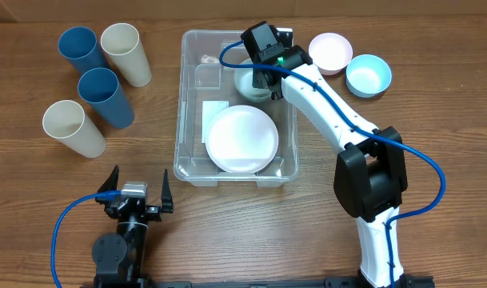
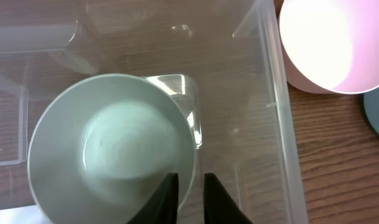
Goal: Pack container
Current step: 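Carry the grey-green bowl into the bin's back corner and release, then reach the right gripper to the light blue bowl and grip its rim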
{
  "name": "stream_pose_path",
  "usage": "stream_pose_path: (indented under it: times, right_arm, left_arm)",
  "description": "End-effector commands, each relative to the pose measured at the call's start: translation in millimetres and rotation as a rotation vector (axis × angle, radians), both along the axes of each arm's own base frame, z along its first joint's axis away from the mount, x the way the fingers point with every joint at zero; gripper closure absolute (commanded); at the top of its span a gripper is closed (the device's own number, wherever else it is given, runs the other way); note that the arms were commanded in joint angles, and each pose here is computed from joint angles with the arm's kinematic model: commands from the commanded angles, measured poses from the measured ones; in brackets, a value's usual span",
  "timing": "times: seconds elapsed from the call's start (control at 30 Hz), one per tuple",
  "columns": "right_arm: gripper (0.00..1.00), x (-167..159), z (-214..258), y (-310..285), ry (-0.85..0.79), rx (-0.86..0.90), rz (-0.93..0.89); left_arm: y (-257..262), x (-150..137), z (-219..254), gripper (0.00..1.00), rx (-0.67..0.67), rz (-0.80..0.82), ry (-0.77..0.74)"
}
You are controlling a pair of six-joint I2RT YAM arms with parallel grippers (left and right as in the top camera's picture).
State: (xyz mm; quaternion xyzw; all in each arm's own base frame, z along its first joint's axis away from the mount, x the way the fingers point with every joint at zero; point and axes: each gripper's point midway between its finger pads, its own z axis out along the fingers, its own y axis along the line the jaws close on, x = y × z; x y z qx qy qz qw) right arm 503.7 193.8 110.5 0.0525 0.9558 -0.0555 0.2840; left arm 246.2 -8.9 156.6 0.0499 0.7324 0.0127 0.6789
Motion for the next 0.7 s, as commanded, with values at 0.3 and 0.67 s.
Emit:
stream_pose_path:
  times: [0.3,0.67]
  right_arm:
    - [0.8,6.7,46.4,18.3,-0.069,-0.075,0.15]
    - [0.46,11.2,183.1,-104.0,-0.261,-0.004,-0.247]
  left_arm:
    - [1.9,-0.2,0.0,0.0,0.026,0.006,-0.005]
    - [1.9,-0.2,-0.1,0.0,0.026,0.006,-0.005]
